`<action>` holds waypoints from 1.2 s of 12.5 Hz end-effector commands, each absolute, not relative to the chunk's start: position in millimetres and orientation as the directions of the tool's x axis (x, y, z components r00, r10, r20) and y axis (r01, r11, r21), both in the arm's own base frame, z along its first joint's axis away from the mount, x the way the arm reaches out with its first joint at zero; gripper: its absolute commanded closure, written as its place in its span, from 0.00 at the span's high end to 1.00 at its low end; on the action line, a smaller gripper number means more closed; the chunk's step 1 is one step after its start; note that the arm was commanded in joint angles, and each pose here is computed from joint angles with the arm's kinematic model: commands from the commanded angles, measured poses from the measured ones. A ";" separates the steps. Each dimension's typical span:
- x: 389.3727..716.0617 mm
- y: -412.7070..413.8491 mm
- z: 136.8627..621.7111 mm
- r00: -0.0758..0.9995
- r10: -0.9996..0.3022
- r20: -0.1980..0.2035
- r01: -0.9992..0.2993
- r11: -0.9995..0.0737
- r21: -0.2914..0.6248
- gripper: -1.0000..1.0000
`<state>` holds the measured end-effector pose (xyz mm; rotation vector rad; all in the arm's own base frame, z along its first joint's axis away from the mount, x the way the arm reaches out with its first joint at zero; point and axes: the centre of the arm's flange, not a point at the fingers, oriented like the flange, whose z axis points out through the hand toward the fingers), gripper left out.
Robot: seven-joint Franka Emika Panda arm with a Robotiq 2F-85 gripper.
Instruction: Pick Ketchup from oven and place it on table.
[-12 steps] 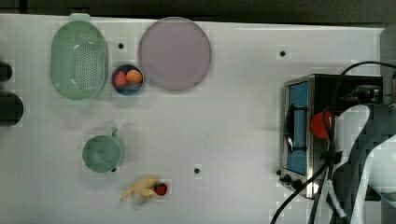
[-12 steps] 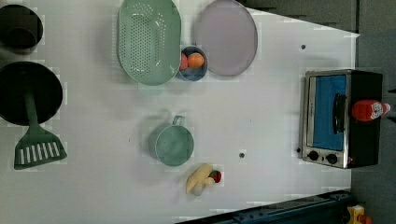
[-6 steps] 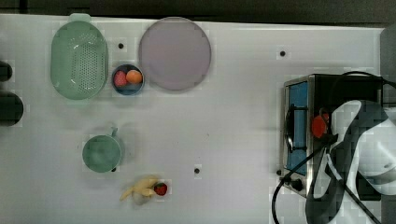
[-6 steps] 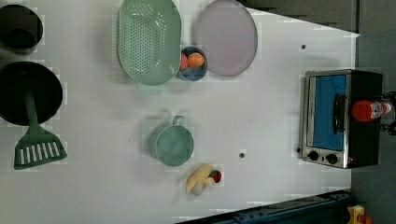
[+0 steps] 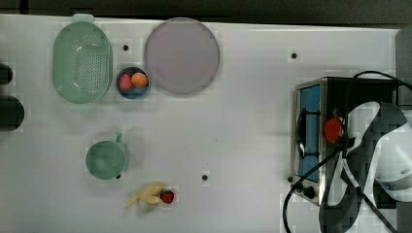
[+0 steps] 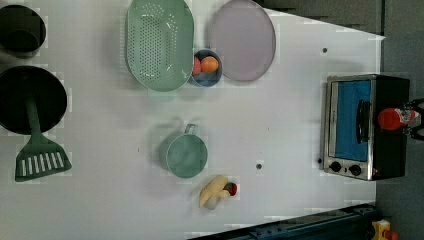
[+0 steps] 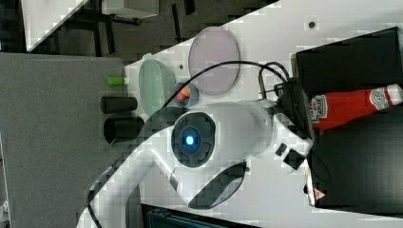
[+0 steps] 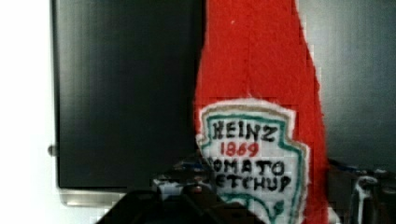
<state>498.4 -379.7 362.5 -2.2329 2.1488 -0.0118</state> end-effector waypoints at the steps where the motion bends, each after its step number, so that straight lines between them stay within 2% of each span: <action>1: 499.0 -386.6 371.6 0.050 -0.999 0.005 -0.997 -0.050 -0.056 0.64; 3: 510.5 -381.1 402.5 0.098 -0.995 0.036 -0.992 -0.101 -0.081 0.64; 6: 525.4 -354.5 465.0 0.273 -0.960 0.066 -0.960 -0.276 -0.039 0.64; 10: 551.8 -277.9 527.0 0.588 -0.807 0.052 -0.804 -0.591 -0.066 0.64; 13: 575.4 -199.0 539.2 0.797 -0.602 0.042 -0.598 -0.797 -0.082 0.64; 15: 590.7 -145.5 532.9 0.879 -0.477 0.027 -0.473 -0.877 -0.085 0.64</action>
